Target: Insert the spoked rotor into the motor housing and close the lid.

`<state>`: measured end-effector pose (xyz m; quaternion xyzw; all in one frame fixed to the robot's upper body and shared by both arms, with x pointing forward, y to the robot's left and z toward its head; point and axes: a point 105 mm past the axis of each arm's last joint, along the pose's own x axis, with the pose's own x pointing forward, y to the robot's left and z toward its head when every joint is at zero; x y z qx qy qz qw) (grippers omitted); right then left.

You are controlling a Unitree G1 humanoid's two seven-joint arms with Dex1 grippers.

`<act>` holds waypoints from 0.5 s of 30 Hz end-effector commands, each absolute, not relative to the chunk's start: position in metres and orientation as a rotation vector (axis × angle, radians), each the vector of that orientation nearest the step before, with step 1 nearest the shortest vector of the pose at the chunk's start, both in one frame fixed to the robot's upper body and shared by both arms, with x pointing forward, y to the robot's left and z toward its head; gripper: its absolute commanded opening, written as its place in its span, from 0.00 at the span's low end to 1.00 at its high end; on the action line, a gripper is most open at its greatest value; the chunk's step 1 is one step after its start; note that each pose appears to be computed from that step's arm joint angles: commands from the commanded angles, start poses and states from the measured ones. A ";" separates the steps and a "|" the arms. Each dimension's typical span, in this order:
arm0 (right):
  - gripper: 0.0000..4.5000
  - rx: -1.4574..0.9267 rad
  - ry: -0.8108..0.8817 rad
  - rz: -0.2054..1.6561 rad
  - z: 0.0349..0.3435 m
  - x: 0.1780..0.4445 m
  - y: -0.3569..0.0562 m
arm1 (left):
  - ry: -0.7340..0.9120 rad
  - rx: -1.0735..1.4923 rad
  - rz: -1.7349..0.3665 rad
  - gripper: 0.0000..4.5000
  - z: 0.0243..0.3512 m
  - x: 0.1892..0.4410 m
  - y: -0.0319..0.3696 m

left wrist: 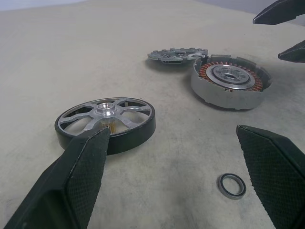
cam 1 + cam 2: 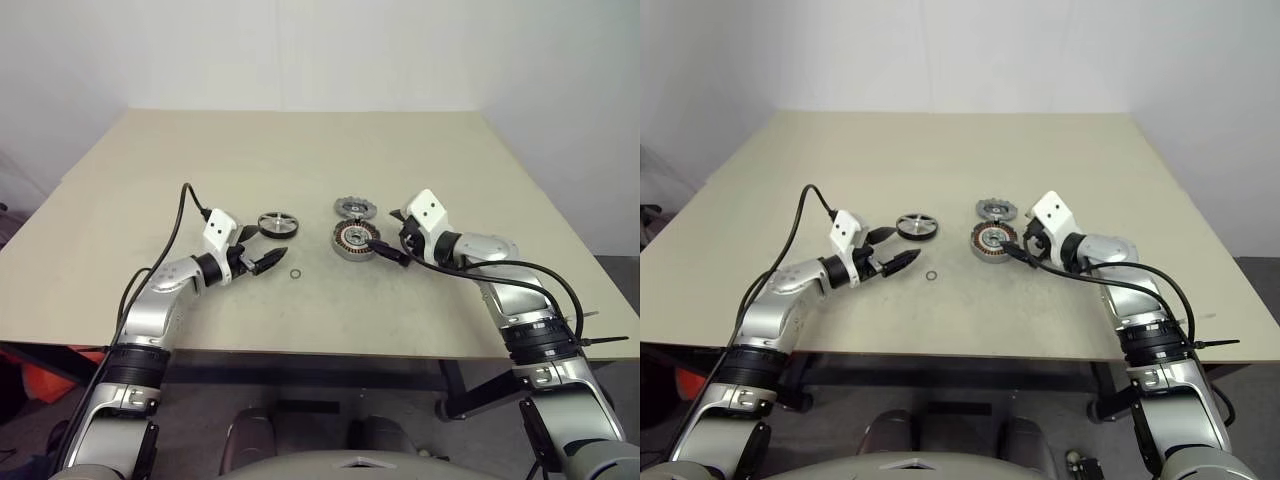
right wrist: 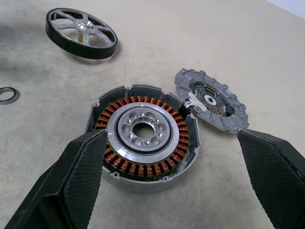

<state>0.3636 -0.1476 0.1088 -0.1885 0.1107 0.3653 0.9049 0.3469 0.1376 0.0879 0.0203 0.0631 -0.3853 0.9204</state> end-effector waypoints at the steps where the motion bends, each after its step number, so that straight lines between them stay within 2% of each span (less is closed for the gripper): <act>1: 1.00 -0.422 0.154 0.757 0.129 0.367 -0.142 | 0.085 0.067 -0.791 0.99 0.101 0.347 0.139; 15: 1.00 -0.424 0.157 0.775 0.126 0.366 -0.136 | 0.079 0.073 -0.783 0.99 0.103 0.348 0.140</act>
